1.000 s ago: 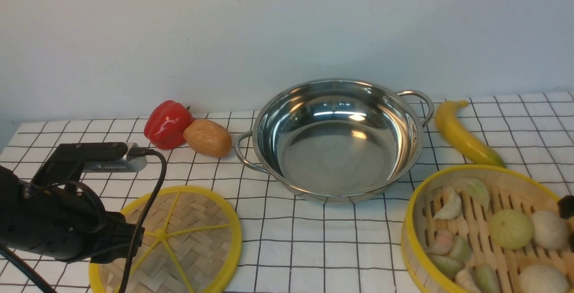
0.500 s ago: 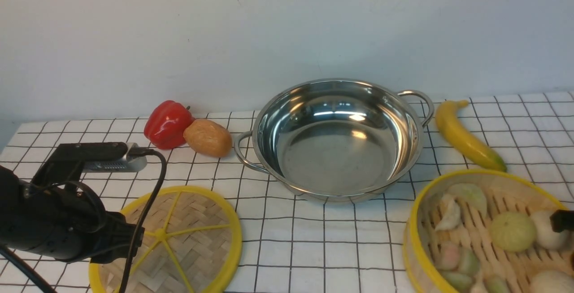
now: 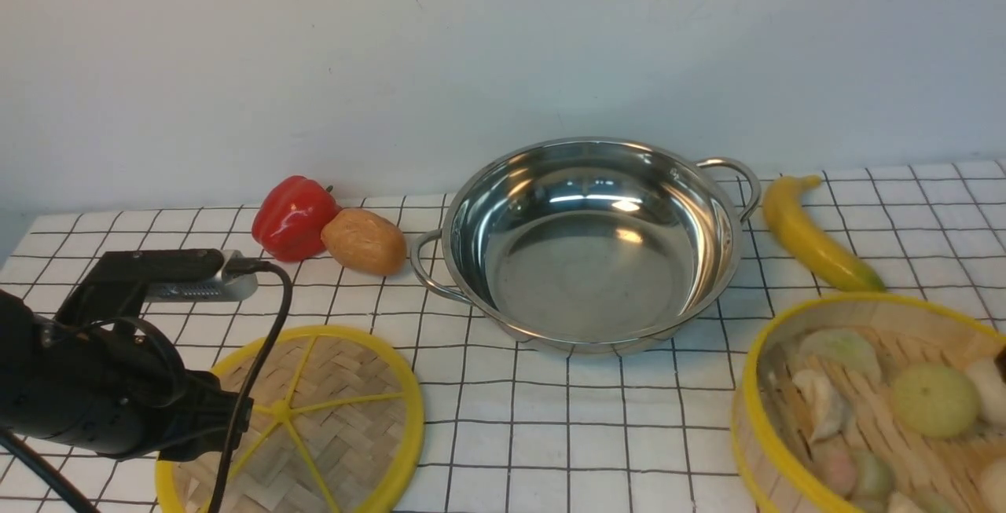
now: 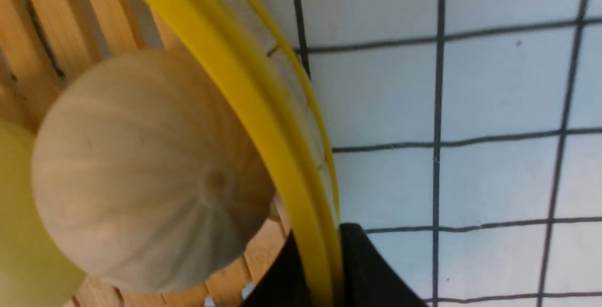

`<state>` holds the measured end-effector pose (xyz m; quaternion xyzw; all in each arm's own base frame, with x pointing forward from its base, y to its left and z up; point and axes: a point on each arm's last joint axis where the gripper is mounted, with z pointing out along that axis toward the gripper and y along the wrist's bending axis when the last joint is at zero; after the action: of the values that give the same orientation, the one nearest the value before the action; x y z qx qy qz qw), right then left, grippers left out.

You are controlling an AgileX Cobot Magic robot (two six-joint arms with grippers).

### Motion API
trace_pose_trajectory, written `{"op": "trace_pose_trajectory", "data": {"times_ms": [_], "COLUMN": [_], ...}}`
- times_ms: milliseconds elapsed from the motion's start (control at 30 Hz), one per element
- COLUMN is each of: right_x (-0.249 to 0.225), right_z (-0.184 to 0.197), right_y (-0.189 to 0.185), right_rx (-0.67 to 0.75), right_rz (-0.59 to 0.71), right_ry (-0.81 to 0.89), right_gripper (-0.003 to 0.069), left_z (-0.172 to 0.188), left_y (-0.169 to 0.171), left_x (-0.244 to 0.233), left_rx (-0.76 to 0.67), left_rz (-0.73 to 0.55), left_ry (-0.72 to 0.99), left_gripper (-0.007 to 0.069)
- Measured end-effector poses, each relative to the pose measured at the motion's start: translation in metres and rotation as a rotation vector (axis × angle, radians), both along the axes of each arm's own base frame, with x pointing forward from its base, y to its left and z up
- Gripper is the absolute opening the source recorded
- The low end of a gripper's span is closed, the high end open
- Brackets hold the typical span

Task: Place the steamer in the pot on the white tablecloth, and put the lid on the steamer.
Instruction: 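Reach for and grasp the rim of the bamboo steamer holding the buns with the right gripper, then place the bamboo steamer basket of food into the steel pot with the right gripper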

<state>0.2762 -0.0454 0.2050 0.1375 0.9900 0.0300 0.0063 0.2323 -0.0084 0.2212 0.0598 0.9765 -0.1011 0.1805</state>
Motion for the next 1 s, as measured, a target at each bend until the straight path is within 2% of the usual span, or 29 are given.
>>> {"op": "trace_pose_trajectory", "data": {"times_ms": [333, 467, 600, 833, 1000], "right_x": [0.030, 0.060, 0.102, 0.159, 0.184], "right_z": [0.058, 0.084, 0.097, 0.086, 0.063], "right_y": [0.010, 0.039, 0.084, 0.152, 0.177], "right_rx": [-0.005, 0.009, 0.045, 0.098, 0.148], "right_rz": [0.029, 0.083, 0.145, 0.230, 0.239], "right_ry": [-0.137, -0.234, -0.312, -0.378, -0.369], "right_gripper": [0.0060, 0.0060, 0.0060, 0.0060, 0.0060], "left_z": [0.000, 0.000, 0.000, 0.000, 0.000], "left_y": [0.000, 0.000, 0.000, 0.000, -0.001], "left_x": [0.000, 0.000, 0.000, 0.000, 0.000], "left_rx": [0.000, -0.001, -0.003, -0.004, -0.011], "left_rz": [0.001, 0.001, 0.002, 0.003, 0.007], "left_ry": [0.001, 0.001, 0.000, 0.000, 0.000], "left_gripper": [0.0243, 0.0243, 0.0243, 0.0243, 0.0243]}}
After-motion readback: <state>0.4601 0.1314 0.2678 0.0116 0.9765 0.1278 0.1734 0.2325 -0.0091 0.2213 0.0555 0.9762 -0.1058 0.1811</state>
